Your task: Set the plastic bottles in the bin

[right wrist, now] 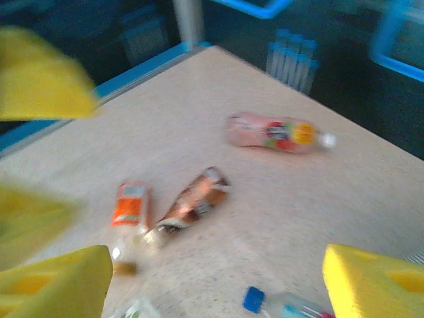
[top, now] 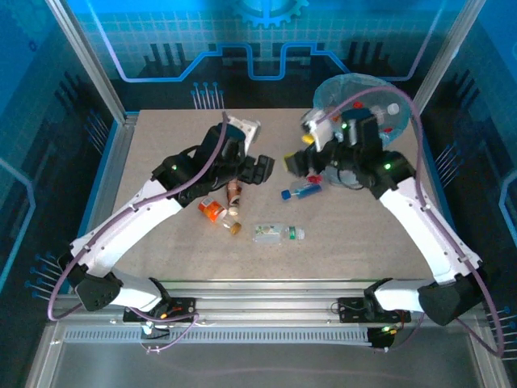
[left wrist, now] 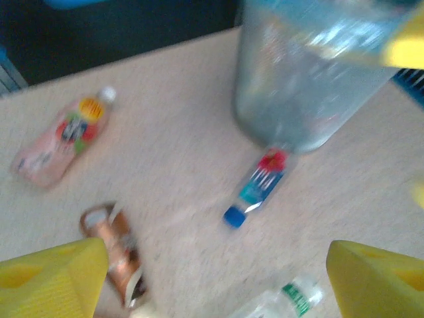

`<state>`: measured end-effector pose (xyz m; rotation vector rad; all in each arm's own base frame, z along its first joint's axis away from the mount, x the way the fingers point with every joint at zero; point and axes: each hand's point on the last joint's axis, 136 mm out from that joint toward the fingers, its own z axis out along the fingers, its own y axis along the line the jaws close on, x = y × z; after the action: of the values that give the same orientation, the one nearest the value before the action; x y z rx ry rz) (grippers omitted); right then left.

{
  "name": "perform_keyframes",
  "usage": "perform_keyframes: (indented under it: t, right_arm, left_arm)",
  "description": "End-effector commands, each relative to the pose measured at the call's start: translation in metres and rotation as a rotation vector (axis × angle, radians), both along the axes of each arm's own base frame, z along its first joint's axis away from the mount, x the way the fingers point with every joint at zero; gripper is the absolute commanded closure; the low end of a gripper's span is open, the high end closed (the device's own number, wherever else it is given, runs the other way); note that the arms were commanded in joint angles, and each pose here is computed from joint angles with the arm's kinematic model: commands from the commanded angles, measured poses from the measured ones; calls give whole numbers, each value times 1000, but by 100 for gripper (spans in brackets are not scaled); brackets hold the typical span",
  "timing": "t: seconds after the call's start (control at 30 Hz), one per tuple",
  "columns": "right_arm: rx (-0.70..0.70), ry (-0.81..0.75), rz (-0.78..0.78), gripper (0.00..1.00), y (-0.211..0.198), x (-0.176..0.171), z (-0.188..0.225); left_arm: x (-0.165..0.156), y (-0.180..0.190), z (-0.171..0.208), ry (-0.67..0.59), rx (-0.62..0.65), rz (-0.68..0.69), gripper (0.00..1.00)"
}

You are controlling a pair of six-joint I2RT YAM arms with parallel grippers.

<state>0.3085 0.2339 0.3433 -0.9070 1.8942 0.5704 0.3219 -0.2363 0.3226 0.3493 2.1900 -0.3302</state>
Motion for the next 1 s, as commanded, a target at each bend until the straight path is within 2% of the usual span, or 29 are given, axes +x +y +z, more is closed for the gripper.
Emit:
perform_keyframes:
  t: [0.0,0.13,0.3,0.4,0.6,0.77,0.97]
  right_arm:
    - [-186,-69,281,14,33,-33,-54]
    - [-444,-57,446,9,57,-59,-137]
    - [-591,71,596,8,69,-80,-211]
    - [-714,103,606,8,73,-81,-244]
    - [-822,158,622,8,81,-80,-281]
    - [-829,198,643,9,86,-84,-299]
    - [-878,219,631,14,84,-80,-314]
  left_arm:
    - [-10,41,-15,60,-98,164,13]
    - [-20,80,-58,131,-126,307,13]
    - [-30,113,-102,155,-145,438,13]
    - [-32,119,-113,164,-144,455,13]
    - [-29,122,-114,157,-125,452,13]
    - [-29,123,-112,151,-125,449,13]
    - [-28,124,-112,146,-126,449,13]
